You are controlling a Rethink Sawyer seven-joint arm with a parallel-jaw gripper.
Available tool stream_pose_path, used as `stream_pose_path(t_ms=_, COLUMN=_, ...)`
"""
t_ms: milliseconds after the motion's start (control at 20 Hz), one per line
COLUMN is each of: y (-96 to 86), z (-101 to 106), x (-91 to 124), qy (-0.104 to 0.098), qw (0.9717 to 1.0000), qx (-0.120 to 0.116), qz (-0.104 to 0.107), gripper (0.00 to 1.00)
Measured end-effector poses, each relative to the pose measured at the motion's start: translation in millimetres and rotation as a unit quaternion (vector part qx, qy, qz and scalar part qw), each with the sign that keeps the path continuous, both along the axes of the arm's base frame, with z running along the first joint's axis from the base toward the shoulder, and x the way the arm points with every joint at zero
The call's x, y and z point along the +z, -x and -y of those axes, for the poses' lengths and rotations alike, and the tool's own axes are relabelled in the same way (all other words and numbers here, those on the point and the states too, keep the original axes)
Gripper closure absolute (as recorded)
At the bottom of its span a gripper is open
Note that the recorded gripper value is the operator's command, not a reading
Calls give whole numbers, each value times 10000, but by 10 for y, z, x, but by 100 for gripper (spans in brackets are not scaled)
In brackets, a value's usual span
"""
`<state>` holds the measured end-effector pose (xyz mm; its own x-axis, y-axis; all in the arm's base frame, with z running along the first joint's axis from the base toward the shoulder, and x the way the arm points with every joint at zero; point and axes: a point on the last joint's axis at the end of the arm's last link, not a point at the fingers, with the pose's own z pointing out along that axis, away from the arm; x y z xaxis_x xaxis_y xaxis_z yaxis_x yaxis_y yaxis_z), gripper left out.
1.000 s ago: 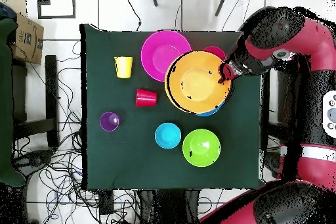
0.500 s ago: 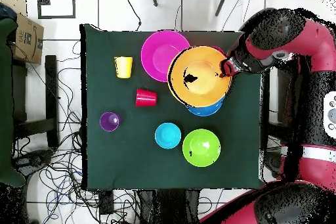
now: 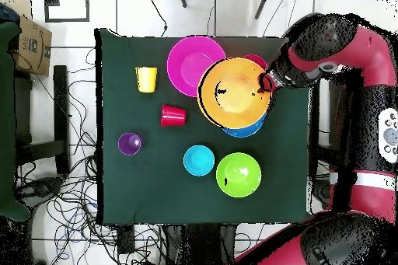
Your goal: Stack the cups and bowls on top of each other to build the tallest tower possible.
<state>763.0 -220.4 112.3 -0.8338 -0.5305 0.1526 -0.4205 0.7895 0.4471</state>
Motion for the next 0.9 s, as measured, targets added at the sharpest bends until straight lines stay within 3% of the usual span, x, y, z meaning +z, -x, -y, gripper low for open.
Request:
stream_pose_path(t_ms=400, y=26, z=-33, x=-193, qy=-156, qw=9997, qx=202, qz=-16, gripper=100)
stream_pose_path(t_ms=900, y=-33, z=-15, x=-397, qy=-72, qw=9990, qx=433, qz=12, gripper=100)
